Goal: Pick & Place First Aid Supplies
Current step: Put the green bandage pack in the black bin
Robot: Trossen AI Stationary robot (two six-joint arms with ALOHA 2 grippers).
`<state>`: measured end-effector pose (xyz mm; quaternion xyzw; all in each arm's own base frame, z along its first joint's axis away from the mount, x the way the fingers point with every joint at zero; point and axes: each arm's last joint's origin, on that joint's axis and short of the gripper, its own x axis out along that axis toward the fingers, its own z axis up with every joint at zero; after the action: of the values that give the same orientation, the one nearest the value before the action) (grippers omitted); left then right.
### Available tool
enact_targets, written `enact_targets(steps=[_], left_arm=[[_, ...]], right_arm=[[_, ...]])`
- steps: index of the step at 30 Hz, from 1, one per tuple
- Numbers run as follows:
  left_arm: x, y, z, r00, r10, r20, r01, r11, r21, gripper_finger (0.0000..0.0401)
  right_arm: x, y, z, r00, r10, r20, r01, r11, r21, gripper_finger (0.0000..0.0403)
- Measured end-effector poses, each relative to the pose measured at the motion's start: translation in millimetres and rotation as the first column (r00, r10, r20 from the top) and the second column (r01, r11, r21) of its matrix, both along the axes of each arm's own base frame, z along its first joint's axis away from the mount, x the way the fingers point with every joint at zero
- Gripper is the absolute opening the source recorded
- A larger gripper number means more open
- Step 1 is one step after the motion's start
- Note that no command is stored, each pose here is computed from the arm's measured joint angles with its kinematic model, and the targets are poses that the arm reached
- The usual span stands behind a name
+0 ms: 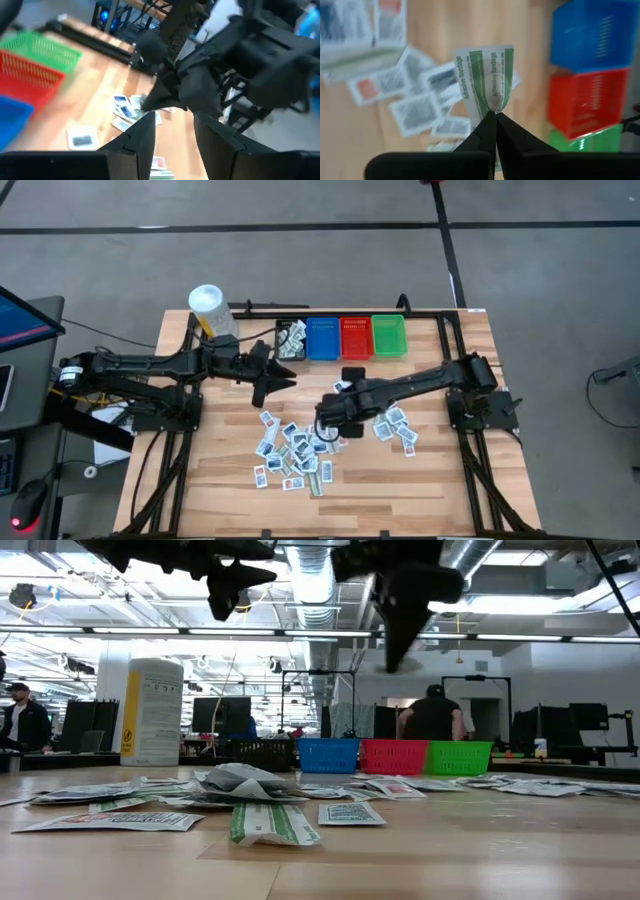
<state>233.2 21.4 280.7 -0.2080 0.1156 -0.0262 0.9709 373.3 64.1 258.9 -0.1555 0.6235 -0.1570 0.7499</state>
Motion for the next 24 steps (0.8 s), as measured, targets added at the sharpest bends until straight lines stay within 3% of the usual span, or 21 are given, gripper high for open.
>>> enact_targets(steps=[4,7,14,18,24], left_arm=[[0,3,-1,0.998,0.062,-0.032,-0.068,0.970,-0.235,0.0136],[3,5,-3,0.994,0.087,-0.059,-0.102,0.936,-0.337,0.0136],[16,6,-14,0.993,0.087,-0.079,-0.112,0.908,-0.403,0.0136],[21,6,-12,0.997,0.068,-0.026,-0.073,0.911,-0.405,0.0136],[26,11,-17,0.995,0.092,-0.033,-0.097,0.918,-0.384,0.0136]], right_arm=[[8,-8,22,0.995,-0.027,0.097,0.032,0.998,-0.057,0.0000],[14,-16,38,0.983,-0.051,0.175,0.065,0.995,-0.072,0.0000],[24,-31,66,0.945,-0.086,0.314,0.104,0.994,-0.042,0.0000],[25,-34,69,0.945,-0.077,0.318,0.095,0.995,-0.043,0.0000],[25,-32,70,0.945,-0.069,0.321,0.087,0.995,-0.042,0.0000]])
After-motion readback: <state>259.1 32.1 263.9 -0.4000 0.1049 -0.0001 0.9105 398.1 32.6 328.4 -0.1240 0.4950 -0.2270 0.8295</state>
